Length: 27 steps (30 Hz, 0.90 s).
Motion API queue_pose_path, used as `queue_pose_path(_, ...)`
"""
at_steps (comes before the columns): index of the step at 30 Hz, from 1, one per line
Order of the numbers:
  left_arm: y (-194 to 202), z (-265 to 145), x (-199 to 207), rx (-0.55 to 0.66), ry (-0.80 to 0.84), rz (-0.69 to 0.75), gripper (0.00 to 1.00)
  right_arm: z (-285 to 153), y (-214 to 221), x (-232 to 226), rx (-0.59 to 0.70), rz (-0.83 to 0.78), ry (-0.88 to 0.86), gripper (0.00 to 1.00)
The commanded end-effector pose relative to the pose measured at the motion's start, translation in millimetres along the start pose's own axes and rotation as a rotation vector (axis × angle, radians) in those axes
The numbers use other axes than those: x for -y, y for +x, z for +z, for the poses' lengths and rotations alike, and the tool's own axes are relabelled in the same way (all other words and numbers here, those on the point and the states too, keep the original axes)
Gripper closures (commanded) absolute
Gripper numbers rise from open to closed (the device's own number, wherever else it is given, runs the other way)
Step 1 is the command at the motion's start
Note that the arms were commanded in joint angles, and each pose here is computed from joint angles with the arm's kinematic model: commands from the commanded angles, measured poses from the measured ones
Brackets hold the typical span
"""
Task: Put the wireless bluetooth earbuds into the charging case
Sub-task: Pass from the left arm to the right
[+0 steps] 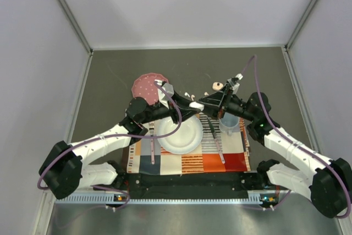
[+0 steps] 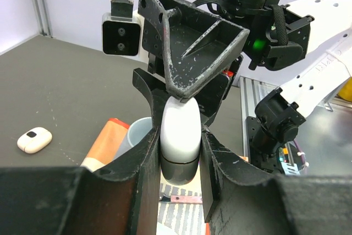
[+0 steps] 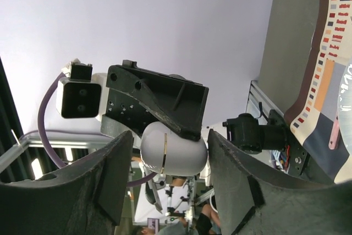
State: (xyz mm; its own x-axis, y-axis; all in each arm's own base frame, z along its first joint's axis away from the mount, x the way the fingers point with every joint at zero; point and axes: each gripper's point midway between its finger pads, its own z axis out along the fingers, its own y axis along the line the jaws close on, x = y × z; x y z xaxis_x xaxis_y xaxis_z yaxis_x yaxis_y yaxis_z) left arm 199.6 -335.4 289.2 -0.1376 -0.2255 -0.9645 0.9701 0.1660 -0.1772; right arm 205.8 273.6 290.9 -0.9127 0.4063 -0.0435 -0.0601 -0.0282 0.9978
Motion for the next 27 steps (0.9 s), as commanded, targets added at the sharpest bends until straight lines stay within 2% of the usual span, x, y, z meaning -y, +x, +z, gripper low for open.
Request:
queue_pose_path(1,-15.9,4.1,2.3,0.049,0.015,0.032,1.0,0.1,5.7,-17.6,-0.019,-0.026,-0.064,0.38)
queue_pose_path(8,-15.5,3.9,1.1,0.047,0.007,0.032,1.0,0.2,7.2,-13.0,-0.033,-0.016,-0.036,0.32)
queue_pose_path(20,-14.3,3.9,-0.4,0.041,0.001,0.033,1.0,-2.0,13.0,-16.3,-0.063,0.028,-0.053,0.4)
queue_pose_path(21,-13.8,4.1,0.0,0.04,0.002,0.032,1.0,-2.5,13.8,-16.7,-0.066,0.028,-0.053,0.4)
queue_pose_path(23,-14.6,4.0,-0.5,0.043,-0.002,0.032,1.0,-3.5,14.7,-13.5,-0.067,0.039,-0.037,0.32)
queue_pose_path(27,-13.3,3.8,-0.9,0.037,-0.006,0.035,1.0,-6.2,15.7,-10.4,-0.06,0.051,-0.03,0.32)
